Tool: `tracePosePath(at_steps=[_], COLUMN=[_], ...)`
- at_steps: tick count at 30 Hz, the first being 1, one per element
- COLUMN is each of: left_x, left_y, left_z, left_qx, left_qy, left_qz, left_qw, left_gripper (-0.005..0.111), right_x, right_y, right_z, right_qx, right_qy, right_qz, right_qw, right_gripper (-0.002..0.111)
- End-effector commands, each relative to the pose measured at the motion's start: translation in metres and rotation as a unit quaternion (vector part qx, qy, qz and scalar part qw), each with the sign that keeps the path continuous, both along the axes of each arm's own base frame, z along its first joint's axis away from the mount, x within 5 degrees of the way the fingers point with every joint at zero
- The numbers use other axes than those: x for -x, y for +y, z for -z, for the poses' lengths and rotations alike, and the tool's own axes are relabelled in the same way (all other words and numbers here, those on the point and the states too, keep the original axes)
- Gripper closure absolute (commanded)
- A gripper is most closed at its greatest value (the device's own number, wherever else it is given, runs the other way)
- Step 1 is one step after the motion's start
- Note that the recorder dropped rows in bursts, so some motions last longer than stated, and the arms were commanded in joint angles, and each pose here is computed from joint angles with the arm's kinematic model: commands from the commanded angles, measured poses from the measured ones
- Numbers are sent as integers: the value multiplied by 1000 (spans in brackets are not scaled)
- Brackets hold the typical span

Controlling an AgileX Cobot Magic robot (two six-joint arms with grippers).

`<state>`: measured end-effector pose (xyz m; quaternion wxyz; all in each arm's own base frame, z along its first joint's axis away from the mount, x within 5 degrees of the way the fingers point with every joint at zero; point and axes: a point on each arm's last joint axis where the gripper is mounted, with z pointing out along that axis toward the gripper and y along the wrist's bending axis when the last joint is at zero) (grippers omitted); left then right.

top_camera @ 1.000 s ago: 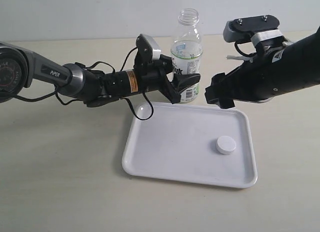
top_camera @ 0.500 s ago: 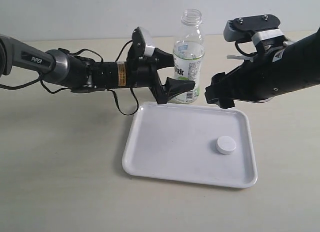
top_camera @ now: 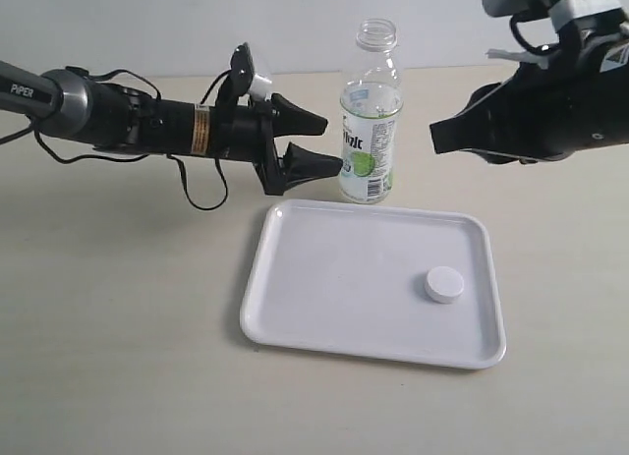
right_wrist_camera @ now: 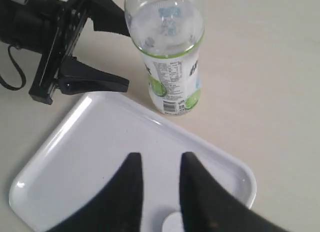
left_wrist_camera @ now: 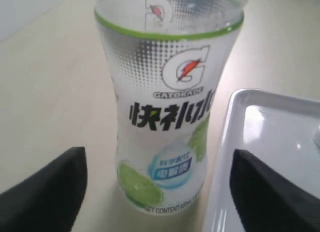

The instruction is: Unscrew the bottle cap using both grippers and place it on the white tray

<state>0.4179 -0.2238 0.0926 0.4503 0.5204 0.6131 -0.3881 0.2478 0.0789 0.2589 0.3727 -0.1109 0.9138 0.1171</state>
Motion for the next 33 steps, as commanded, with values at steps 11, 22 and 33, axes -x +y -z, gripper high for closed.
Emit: tracePosePath(at_steps=[11, 22, 33], left_x=[-1, -6, 23], left_y=[9, 26, 49], left_z=[-38, -74, -109], left_qx=[-2, -41, -7], left_qy=[56, 107, 97], left_qz=[-24, -186, -290], left_qw=[998, 976, 952], left_gripper=[107, 107, 107], right_x=[39, 39, 39], right_y=[1, 2, 2], right_z=[-30, -30, -30], right_qx=[-68, -76, -76], right_qy=[30, 33, 33], right_qz=[-16, -15, -15], right_qw=[997, 996, 996], right_gripper=[108, 108, 108])
